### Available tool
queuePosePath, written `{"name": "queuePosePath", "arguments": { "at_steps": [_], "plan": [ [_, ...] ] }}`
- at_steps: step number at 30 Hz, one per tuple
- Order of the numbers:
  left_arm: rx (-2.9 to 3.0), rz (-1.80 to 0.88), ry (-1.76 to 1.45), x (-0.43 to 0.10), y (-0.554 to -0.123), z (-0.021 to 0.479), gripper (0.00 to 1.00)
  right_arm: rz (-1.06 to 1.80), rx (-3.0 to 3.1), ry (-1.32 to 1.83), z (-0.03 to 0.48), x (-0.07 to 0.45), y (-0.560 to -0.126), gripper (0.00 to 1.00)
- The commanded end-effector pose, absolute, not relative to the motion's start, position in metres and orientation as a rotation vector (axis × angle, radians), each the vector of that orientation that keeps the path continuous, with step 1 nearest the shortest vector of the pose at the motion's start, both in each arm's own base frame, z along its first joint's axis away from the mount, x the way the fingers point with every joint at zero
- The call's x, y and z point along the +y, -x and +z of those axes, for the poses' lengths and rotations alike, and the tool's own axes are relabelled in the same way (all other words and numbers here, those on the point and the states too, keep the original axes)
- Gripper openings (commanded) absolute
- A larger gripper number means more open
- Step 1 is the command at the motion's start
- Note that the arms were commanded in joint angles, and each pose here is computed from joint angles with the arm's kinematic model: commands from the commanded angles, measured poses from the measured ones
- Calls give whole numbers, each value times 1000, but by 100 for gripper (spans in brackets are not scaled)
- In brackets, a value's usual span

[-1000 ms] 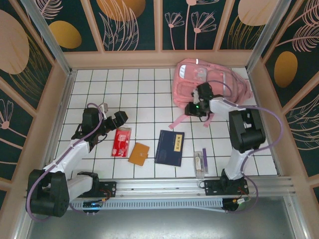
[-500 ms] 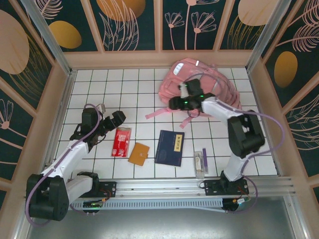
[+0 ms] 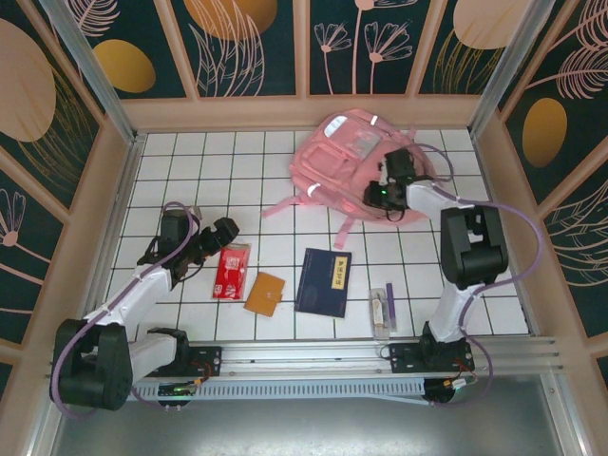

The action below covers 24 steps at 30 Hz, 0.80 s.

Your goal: Pack the student bag

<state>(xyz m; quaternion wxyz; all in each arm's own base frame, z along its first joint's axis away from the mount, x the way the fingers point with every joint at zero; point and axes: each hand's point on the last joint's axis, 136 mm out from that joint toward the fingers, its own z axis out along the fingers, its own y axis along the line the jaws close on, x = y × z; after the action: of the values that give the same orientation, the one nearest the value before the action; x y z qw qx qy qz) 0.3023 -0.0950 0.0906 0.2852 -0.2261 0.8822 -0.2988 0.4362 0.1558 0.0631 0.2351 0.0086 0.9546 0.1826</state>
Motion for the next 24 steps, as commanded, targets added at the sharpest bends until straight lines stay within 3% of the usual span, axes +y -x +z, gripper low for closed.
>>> {"name": "queuePosePath", "arguments": {
  "at_steps": [1, 5, 9, 14, 19, 24],
  "plan": [
    [2332, -835, 646, -97, -309, 98, 94, 807, 2598, 201, 61, 266, -432, 29],
    [2328, -846, 646, -99, -312, 103, 94, 1054, 2500, 388, 84, 367, -428, 37],
    [2325, -910, 591, -109, -318, 114, 94, 1035, 2365, 478, 129, 397, -437, 50],
    [2346, -942, 575, -116, -328, 114, 93, 950, 2335, 423, 157, 345, -428, 54],
    [2392, -972, 587, -128, -339, 103, 93, 817, 2405, 283, 140, 255, -405, 56],
    [2411, -977, 589, -148, -359, 96, 93, 614, 2501, 223, 121, 217, -384, 57]
  ]
}}
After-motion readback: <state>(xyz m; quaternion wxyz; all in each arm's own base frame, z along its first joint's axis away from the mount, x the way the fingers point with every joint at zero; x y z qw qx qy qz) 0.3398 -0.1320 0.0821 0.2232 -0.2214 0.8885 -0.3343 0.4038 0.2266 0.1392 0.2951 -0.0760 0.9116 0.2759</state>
